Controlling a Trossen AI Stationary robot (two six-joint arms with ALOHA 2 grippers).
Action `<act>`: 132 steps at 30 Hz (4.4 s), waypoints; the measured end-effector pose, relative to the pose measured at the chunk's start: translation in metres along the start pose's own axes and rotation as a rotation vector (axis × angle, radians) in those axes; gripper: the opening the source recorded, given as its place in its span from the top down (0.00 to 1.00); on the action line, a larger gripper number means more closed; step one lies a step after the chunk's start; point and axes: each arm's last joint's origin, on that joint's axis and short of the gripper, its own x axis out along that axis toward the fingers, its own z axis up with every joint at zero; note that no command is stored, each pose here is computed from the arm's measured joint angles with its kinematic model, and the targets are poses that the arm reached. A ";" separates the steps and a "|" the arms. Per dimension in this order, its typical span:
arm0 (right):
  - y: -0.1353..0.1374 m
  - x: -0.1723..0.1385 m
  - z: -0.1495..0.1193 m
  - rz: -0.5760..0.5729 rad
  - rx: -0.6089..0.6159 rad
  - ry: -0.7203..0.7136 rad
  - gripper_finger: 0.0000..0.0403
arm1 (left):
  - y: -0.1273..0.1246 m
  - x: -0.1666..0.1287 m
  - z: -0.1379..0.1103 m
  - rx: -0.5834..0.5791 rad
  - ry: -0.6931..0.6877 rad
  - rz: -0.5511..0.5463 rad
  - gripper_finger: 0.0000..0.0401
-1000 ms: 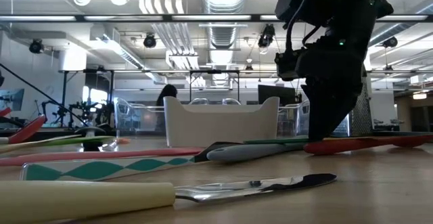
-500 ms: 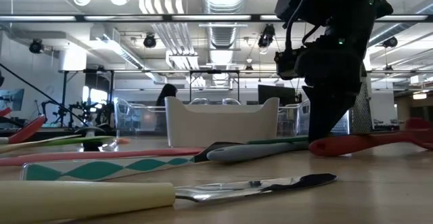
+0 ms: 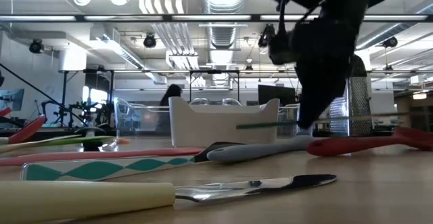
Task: Pick & Place Kitchen Items
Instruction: Put the green table knife into the right transparent bin, then put the red slotted serving spoon into the left transparent bin
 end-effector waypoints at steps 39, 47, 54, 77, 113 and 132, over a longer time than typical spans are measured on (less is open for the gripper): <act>-0.254 -0.106 0.156 -0.229 -0.169 -0.329 0.95 | 0.000 0.000 0.000 0.000 0.003 0.000 0.88; -0.270 -0.055 0.159 -0.210 -0.202 -0.199 0.95 | 0.000 0.000 0.000 0.000 0.003 0.000 0.89; -0.279 -0.026 0.162 -0.191 -0.207 -0.167 0.95 | 0.000 0.000 0.000 0.000 0.003 0.000 0.88; -0.302 0.012 0.157 -0.120 -0.148 -0.111 0.92 | 0.000 0.000 0.000 0.000 0.003 0.001 0.89; -0.197 -0.166 0.115 -0.086 -0.229 -0.225 0.86 | 0.000 0.000 0.000 0.000 0.004 0.000 0.89; -0.067 -0.213 0.017 0.147 -0.363 -0.209 0.91 | 0.000 0.000 0.000 0.000 0.004 0.000 0.88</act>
